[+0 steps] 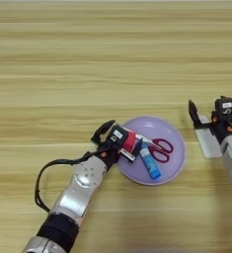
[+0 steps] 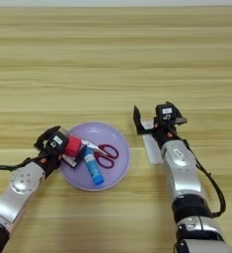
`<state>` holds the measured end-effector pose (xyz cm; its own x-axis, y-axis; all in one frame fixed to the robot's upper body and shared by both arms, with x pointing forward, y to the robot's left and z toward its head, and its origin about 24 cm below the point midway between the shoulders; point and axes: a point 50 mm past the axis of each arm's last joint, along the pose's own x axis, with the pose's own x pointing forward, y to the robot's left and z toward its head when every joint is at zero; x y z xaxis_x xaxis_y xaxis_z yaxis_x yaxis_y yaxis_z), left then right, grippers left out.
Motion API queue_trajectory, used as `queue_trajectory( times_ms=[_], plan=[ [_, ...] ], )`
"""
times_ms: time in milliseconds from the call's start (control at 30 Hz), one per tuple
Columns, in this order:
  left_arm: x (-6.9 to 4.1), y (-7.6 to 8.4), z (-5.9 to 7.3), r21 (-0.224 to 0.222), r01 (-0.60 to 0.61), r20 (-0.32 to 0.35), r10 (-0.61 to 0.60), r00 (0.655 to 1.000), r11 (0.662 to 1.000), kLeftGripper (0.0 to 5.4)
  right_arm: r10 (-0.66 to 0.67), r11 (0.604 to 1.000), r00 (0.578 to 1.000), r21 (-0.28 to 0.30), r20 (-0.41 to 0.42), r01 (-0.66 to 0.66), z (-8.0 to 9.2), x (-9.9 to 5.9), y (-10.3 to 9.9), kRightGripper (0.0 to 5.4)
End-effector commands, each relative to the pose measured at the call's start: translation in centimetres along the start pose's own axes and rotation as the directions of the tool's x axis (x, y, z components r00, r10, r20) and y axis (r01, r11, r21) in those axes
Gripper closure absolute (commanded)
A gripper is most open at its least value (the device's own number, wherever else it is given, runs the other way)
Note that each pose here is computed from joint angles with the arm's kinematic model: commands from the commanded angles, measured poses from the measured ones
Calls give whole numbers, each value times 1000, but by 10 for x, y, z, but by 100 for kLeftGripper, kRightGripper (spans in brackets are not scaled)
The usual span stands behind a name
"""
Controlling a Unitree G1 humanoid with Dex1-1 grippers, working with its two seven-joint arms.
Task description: Move the objects on the table
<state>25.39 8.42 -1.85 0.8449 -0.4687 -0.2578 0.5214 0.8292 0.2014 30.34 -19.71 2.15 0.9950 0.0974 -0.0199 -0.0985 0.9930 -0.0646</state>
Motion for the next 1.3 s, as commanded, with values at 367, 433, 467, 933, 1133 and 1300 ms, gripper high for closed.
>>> queue_trajectory(
  times_ms=[367,433,467,933,1133,1300],
  plan=[
    [-4,-6,-10,37,42,-41,-40,998,998,0,-1,1000,1000,1,-12,1,0,0,5,2],
    [-4,-6,-10,37,44,-44,-42,998,998,0,-1,1000,1000,2,-12,1,0,0,6,2],
    [-4,-6,-10,37,44,-45,-43,998,998,0,-1,1000,1000,2,-11,1,0,0,6,2],
    [-5,-5,-13,35,51,-55,-49,997,998,0,-2,1000,1000,3,-10,2,1,0,8,2],
    [-6,-4,-14,35,54,-61,-52,997,998,0,-1,1000,1000,3,-10,2,1,0,9,2],
    [-6,-4,-14,35,54,-61,-52,997,998,0,-2,1000,1000,3,-10,2,1,0,9,2]
  ],
)
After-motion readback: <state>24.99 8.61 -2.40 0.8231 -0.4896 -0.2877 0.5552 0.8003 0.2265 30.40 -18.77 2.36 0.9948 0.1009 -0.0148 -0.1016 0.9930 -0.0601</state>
